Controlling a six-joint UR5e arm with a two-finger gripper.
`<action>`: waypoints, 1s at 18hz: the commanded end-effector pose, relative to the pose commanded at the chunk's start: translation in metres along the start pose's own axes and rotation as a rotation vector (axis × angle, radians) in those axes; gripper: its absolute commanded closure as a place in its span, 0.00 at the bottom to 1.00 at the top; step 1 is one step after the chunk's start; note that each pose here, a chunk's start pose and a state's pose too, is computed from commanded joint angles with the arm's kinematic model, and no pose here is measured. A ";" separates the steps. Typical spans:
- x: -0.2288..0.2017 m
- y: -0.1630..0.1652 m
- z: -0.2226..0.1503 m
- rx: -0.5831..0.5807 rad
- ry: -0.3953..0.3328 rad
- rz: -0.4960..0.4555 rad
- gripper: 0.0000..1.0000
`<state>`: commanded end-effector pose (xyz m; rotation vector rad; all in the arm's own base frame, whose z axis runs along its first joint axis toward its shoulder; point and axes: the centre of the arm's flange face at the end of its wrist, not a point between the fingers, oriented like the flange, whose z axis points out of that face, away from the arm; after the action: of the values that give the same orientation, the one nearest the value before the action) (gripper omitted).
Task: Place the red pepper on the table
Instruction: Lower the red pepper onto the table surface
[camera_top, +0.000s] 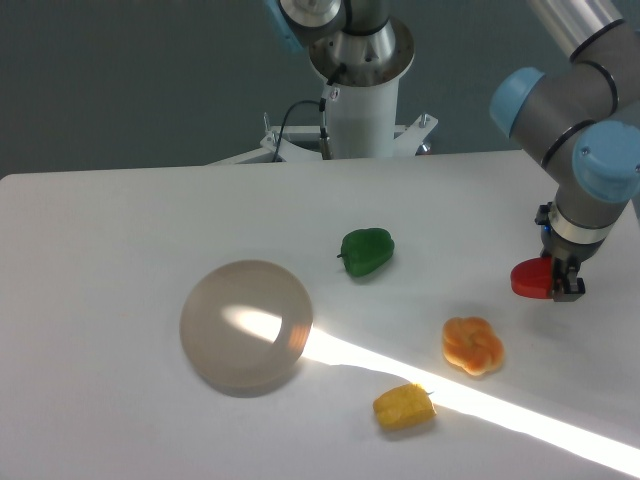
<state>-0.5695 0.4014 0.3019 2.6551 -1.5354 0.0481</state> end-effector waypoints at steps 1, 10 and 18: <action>0.002 0.001 0.004 0.004 0.005 0.001 0.50; 0.002 0.001 0.026 0.023 0.033 -0.003 0.49; -0.003 -0.003 0.037 0.043 0.061 -0.008 0.50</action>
<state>-0.5690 0.4023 0.2649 2.6652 -1.5220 0.1622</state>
